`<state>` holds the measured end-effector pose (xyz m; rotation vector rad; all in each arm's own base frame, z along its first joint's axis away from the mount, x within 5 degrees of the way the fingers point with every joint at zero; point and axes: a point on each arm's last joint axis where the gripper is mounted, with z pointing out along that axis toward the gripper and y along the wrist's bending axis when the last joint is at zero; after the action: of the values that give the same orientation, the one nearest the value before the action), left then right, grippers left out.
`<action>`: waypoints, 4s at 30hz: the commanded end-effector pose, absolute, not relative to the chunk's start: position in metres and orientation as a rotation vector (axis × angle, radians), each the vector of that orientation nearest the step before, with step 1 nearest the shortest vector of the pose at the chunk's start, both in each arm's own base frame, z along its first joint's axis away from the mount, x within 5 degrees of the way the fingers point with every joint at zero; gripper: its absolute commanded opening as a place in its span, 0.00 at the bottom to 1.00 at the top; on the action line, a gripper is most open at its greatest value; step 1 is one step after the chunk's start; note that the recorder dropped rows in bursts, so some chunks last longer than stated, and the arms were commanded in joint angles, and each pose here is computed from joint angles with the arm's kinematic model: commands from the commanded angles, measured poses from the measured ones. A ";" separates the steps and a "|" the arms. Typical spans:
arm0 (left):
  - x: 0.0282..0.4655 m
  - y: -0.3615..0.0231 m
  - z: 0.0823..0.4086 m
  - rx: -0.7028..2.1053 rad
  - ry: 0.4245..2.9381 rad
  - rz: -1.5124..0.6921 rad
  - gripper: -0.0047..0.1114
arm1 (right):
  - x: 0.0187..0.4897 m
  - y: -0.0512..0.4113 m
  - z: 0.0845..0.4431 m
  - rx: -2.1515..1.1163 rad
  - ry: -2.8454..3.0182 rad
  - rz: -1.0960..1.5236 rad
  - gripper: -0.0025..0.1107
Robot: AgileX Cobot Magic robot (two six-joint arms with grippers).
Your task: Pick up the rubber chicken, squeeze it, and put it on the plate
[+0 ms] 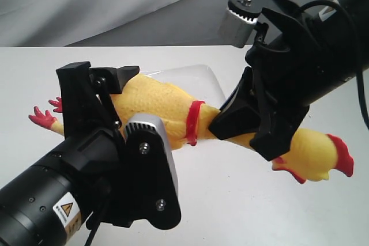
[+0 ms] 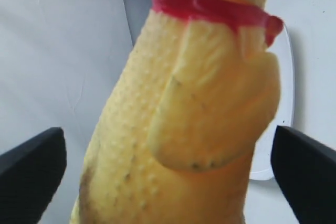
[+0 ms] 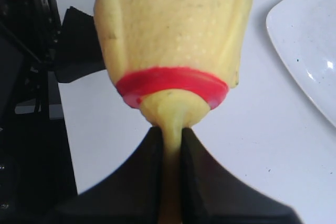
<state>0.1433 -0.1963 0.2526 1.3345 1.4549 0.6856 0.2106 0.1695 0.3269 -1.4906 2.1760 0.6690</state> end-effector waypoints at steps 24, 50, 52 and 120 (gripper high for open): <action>0.144 -0.195 0.254 1.346 1.440 0.726 0.23 | 0.210 0.169 0.331 -1.469 2.163 0.678 0.02; 0.144 -0.194 0.254 1.319 1.467 0.723 0.08 | 0.211 0.170 0.332 -1.445 2.163 0.678 0.02; 0.145 -0.191 0.255 1.298 1.473 0.753 0.24 | 0.211 0.170 0.332 -1.445 2.163 0.678 0.02; 0.082 -0.097 0.404 0.779 1.576 0.065 0.04 | 0.321 0.170 0.336 -1.100 2.073 0.262 0.02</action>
<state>0.0821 -0.0979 0.4031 0.7801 1.5737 0.0713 0.3403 0.1798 0.3069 -1.1172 2.1368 0.2832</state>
